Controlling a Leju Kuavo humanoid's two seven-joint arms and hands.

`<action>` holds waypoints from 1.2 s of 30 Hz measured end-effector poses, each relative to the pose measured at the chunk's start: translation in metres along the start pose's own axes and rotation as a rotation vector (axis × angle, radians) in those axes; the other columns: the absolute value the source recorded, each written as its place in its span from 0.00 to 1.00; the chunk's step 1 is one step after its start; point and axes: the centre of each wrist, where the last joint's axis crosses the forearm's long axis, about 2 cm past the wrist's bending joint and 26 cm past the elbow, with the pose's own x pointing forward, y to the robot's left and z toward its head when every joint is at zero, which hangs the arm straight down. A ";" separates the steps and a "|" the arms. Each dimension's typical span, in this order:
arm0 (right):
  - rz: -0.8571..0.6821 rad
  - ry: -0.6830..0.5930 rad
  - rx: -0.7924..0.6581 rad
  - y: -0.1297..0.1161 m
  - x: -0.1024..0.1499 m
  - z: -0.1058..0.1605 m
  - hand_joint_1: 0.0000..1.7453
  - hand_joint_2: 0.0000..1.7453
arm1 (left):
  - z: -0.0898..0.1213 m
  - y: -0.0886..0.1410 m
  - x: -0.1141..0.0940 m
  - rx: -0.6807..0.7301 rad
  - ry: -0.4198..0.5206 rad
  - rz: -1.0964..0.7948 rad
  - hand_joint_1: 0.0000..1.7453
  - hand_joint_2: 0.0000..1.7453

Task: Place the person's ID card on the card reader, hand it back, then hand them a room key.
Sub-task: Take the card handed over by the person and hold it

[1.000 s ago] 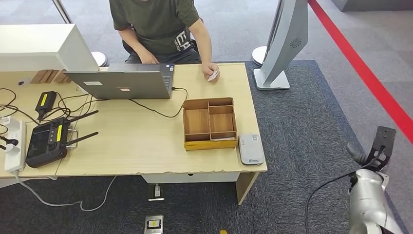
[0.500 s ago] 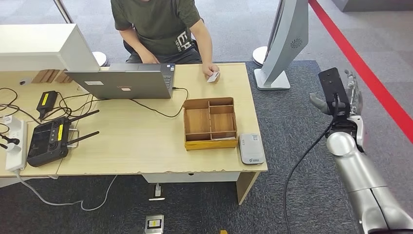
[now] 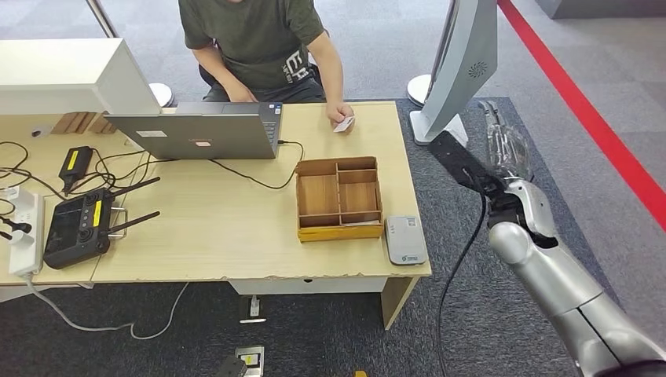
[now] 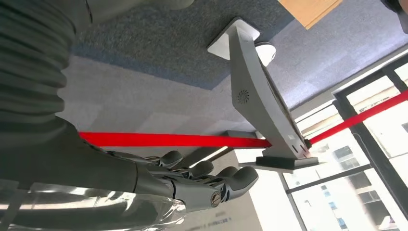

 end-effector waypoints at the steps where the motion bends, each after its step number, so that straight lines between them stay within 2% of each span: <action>1: 0.022 -0.008 0.006 0.001 0.003 0.000 0.00 1.00 | 0.000 0.000 0.001 -0.004 -0.001 -0.005 0.00 0.00; 8: 0.114 -0.046 0.047 0.007 0.017 0.001 0.00 1.00 | -0.001 -0.001 0.005 -0.025 -0.020 -0.027 0.00 0.00; 18: 0.153 -0.059 0.086 0.016 0.024 0.008 0.00 1.00 | -0.004 -0.001 0.016 -0.053 -0.123 -0.068 0.00 0.00; 28: 0.175 -0.062 0.114 0.013 0.023 0.013 0.00 1.00 | -0.005 -0.005 0.022 -0.129 -0.126 -0.122 0.00 0.00; 31: 0.199 -0.057 0.128 0.012 0.023 0.015 0.00 1.00 | -0.005 0.003 0.019 -0.159 -0.118 -0.137 0.00 0.00; 36: 0.227 -0.062 0.125 0.007 0.022 0.017 0.00 1.00 | -0.002 0.034 0.006 -0.159 -0.105 -0.157 0.00 0.00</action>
